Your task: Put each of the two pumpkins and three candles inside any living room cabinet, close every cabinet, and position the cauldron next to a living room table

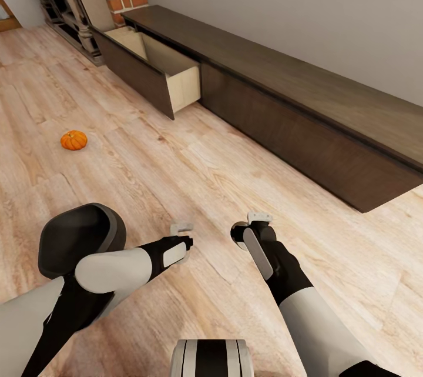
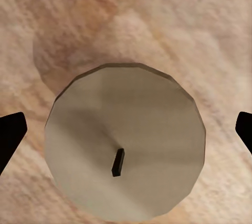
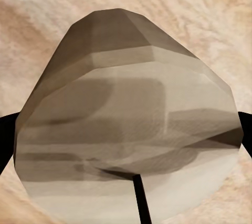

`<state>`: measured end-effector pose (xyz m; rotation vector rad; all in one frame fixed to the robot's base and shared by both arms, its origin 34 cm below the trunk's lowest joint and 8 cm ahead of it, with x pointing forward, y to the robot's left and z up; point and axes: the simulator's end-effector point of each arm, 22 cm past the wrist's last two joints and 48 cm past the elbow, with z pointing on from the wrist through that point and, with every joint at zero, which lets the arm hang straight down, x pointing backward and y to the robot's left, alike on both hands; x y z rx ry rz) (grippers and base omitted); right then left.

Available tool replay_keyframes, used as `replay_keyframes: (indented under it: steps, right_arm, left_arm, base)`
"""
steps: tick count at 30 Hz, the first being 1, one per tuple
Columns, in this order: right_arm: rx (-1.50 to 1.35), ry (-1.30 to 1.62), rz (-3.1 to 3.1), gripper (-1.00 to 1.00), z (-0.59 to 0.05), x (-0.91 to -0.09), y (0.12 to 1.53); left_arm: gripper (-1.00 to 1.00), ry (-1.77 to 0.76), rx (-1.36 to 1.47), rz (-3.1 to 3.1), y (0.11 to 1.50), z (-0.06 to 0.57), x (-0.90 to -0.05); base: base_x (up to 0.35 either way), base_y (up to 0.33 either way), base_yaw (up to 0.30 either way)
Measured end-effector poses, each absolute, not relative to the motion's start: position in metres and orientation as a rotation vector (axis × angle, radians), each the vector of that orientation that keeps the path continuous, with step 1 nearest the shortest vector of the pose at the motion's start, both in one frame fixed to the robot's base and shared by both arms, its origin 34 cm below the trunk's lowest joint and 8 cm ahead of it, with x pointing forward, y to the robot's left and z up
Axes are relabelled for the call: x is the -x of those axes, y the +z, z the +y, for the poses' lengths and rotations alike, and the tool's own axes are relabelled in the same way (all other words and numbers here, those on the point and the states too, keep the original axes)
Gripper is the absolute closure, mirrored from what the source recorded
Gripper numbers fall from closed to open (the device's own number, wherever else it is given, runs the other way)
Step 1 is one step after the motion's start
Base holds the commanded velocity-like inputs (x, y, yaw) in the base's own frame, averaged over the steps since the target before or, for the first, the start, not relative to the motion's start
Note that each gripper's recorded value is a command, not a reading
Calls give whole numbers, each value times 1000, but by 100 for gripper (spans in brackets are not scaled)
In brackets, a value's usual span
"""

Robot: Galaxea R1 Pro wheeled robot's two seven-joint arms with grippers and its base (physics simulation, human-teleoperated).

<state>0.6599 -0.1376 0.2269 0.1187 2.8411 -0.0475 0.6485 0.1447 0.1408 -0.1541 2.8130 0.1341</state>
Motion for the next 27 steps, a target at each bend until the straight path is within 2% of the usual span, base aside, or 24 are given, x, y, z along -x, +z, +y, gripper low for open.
replay_keyframes:
  steps: [19,20,27]
  right_arm:
    - [-119,-54,2898,100,-138,-644,193]
    - [-119,-54,2898,100,-138,-644,193]
    - [-119,-56,2899,100,-139,-643,193]
  left_arm:
    - [-100,141,153,2870,108,145,-627]
    - [100,141,153,2870,108,145,-628]
    - [100,140,162,2851,109,145,-631]
  base:
    - [0,0,0]
    - [0,0,0]
    - [0,0,0]
